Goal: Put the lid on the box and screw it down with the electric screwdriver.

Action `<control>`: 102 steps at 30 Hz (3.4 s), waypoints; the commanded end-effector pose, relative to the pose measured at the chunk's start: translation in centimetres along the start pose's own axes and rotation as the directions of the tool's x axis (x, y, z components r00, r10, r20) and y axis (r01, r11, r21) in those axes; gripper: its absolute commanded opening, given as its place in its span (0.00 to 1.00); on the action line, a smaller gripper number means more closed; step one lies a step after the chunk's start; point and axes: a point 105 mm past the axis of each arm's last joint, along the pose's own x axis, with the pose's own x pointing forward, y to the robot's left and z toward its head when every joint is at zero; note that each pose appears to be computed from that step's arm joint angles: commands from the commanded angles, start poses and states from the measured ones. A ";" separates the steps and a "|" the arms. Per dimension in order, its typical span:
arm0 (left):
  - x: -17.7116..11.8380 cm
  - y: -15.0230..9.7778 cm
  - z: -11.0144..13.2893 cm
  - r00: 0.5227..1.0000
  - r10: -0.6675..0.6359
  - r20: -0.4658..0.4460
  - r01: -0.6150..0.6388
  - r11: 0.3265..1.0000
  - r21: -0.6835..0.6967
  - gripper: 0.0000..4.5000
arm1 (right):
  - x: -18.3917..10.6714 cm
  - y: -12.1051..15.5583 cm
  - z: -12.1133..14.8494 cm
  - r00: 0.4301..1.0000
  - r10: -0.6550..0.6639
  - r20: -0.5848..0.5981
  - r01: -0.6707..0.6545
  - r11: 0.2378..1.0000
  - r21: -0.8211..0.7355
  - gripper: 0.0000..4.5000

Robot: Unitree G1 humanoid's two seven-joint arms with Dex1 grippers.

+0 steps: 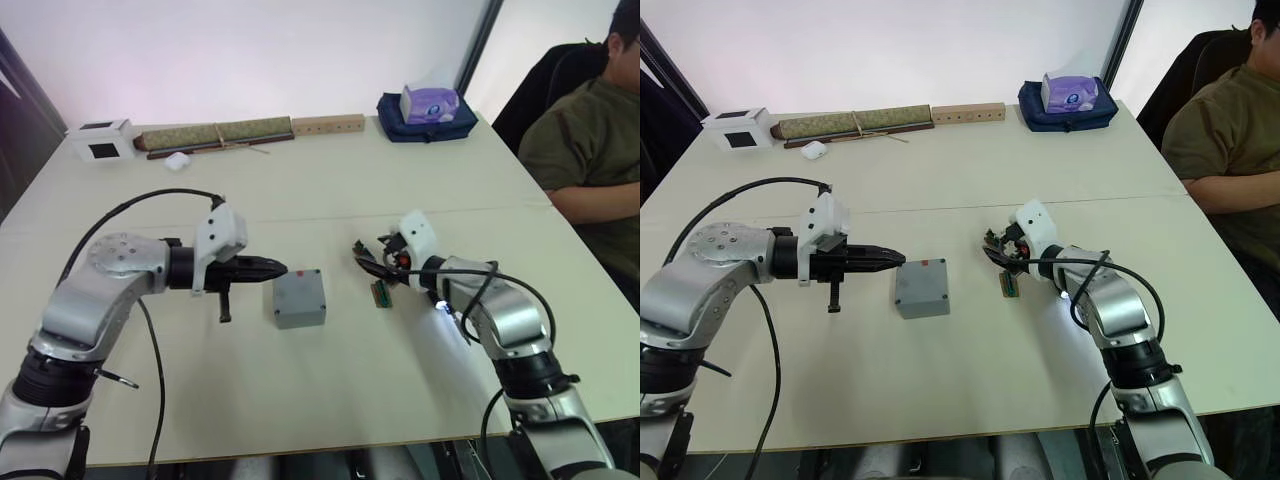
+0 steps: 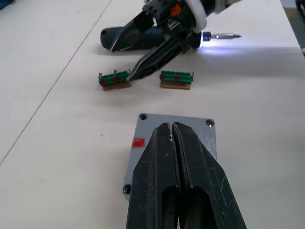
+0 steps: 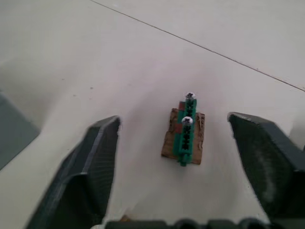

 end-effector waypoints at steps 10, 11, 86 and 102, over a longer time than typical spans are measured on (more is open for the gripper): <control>0.3 -0.1 0.8 1.000 0.001 0.018 -0.001 0.999 0.032 0.00 | 1.2 -1.0 0.6 1.000 0.002 0.015 -0.003 0.998 0.057 0.94; 0.3 -0.1 0.7 1.000 0.003 0.016 -0.003 1.000 0.031 0.00 | 1.2 -1.0 0.7 1.000 0.002 0.016 -0.003 0.998 0.058 0.94; -0.5 -0.4 -1.9 0.997 0.063 -0.049 -0.064 0.998 -0.022 0.00 | -0.2 8.8 5.0 0.932 0.362 0.003 -0.362 0.932 0.013 0.00; -0.3 -0.6 -1.9 0.997 0.062 -0.045 -0.064 0.998 -0.026 0.00 | 0.0 8.8 5.4 0.931 0.365 0.011 -0.365 0.931 0.005 0.00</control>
